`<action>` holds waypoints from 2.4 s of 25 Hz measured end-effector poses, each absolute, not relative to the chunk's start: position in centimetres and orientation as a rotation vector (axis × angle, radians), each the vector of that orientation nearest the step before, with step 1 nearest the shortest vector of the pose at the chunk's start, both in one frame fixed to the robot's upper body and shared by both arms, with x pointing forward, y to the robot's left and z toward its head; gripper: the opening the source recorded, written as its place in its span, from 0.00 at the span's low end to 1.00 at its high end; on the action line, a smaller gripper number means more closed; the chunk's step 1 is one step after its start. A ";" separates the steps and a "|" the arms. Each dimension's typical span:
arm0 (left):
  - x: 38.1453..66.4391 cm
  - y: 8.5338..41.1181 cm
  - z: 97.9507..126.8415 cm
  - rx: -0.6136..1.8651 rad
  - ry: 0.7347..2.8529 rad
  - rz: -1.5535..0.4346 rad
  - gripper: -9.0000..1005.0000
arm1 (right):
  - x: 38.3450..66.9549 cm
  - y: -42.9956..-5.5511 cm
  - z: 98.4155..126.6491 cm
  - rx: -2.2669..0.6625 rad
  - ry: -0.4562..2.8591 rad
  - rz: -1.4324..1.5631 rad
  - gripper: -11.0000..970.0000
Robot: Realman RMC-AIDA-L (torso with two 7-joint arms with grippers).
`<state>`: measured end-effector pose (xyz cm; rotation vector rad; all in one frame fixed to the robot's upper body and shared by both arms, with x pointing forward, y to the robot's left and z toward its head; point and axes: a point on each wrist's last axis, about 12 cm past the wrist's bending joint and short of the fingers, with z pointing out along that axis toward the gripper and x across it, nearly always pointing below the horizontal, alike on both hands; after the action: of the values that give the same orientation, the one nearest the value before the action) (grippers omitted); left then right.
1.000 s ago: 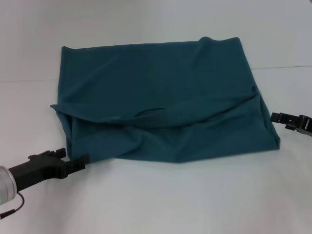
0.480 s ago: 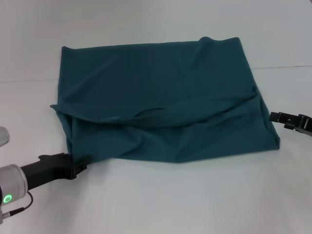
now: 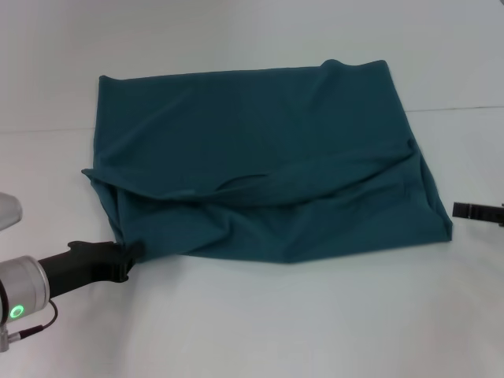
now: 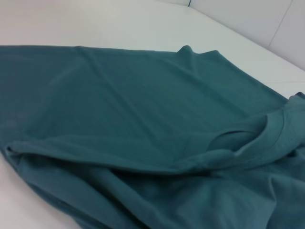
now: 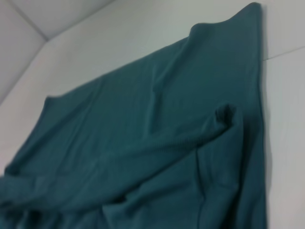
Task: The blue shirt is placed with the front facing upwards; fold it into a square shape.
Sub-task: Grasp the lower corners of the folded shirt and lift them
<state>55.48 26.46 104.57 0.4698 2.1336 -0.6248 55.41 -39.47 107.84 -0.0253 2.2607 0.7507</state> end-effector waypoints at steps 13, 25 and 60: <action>56.1 26.2 105.0 0.490 2.123 -0.624 0.03 | 54.7 -36.5 104.7 -0.321 2.247 0.561 0.79; 56.5 26.1 105.3 0.496 2.114 -0.623 0.04 | 56.6 -34.9 105.1 -0.352 2.231 0.541 0.79; 57.8 29.1 105.8 0.462 2.167 -0.621 0.07 | 55.3 -37.7 106.8 -0.253 2.196 0.575 0.04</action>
<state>57.80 29.13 105.76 0.4622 2.1670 -0.6215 55.28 -37.66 106.82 -0.2531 2.1956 0.5752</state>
